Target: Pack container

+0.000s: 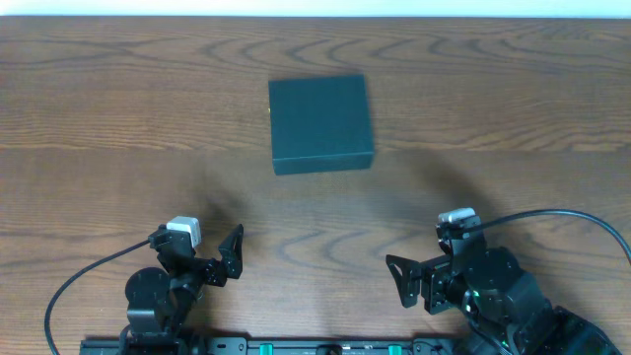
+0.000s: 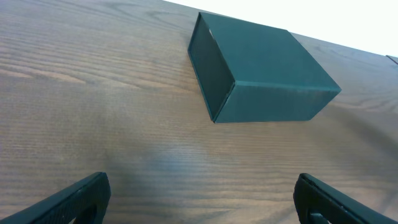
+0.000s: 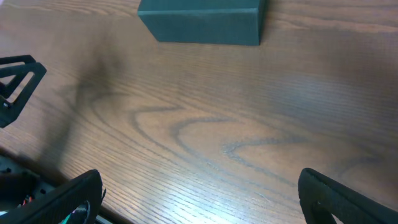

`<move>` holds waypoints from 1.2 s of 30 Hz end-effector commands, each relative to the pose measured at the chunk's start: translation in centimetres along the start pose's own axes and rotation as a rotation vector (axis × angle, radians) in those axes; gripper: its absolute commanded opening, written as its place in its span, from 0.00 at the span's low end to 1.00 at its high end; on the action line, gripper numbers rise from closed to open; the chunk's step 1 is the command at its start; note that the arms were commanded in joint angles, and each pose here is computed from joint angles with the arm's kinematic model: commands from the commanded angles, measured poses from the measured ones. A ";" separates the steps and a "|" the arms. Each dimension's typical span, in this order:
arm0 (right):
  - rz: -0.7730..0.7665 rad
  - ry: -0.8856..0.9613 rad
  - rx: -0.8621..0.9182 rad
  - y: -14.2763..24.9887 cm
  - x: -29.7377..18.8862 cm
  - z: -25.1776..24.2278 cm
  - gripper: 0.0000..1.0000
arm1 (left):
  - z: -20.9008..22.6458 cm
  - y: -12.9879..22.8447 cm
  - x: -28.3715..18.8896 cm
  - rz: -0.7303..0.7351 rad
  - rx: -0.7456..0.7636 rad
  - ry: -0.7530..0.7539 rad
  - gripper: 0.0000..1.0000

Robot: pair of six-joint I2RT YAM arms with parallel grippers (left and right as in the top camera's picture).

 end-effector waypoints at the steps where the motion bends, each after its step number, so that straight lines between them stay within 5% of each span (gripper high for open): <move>1: -0.002 0.001 0.012 0.0 0.0 0.0 0.99 | 0.0 0.7 0.3 0.017 -0.007 0.011 0.95; 24: -0.002 0.001 0.012 0.0 0.0 0.0 0.99 | 0.0 0.7 0.3 0.017 -0.007 0.011 0.95; 36: -0.271 0.161 -0.283 2.4 4.2 -5.2 0.99 | 0.0 0.7 0.3 0.017 -0.007 0.011 0.95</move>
Point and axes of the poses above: each gripper's point midway between its finger pads, its own x axis out along the fingers, its own z axis along the line the jaws close on, y = z × x, the point moved 9 cm from there along -x, back along the fingers, and after that the axes turned 12 degrees about x, right-handed, at the moved point
